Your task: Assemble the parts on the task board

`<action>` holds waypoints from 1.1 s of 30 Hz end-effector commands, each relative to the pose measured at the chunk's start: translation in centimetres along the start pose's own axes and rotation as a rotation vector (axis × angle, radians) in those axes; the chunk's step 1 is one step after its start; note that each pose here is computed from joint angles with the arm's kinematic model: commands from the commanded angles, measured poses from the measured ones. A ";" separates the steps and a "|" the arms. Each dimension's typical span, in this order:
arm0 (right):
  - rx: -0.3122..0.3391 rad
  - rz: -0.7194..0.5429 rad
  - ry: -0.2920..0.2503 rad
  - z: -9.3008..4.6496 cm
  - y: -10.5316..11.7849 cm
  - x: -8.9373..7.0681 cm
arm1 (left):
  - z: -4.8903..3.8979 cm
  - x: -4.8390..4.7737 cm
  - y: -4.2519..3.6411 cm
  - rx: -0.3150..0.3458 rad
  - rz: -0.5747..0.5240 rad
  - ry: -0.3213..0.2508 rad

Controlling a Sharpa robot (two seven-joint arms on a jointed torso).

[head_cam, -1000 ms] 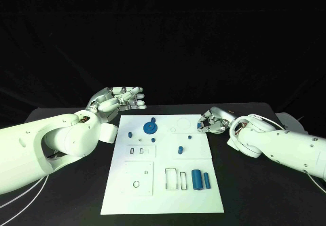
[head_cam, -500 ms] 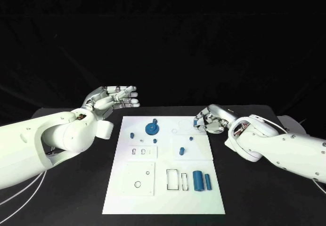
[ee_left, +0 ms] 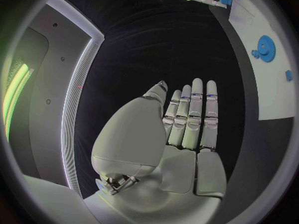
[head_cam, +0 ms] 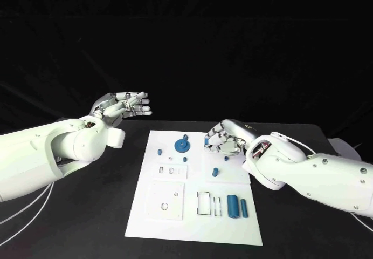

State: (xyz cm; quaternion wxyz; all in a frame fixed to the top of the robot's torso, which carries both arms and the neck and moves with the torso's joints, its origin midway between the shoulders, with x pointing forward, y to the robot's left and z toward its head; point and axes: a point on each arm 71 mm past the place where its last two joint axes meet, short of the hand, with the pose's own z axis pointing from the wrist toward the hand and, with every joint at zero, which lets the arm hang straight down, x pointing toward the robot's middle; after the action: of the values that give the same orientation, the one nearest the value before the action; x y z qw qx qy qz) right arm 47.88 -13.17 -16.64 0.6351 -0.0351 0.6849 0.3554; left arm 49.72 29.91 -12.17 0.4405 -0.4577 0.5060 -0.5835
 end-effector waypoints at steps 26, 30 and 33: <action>-0.116 -0.107 0.122 1.9 5.4 8.9 | 0.87 2.06 0.50 -0.017 -0.031 0.071; -0.118 -0.116 0.129 2.0 5.6 9.2 | 0.91 2.23 0.53 -0.018 -0.033 0.075; -0.121 -0.124 0.135 2.0 5.8 9.3 | 0.92 2.35 0.55 -0.019 -0.034 0.079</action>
State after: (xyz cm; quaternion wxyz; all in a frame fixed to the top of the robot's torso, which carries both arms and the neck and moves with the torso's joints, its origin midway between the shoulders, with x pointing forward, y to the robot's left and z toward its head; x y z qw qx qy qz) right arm 44.94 -4.12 -22.20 0.6024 -0.1247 0.6986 0.3653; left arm 50.25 27.75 -12.53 0.4161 -0.4525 0.5181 -0.5947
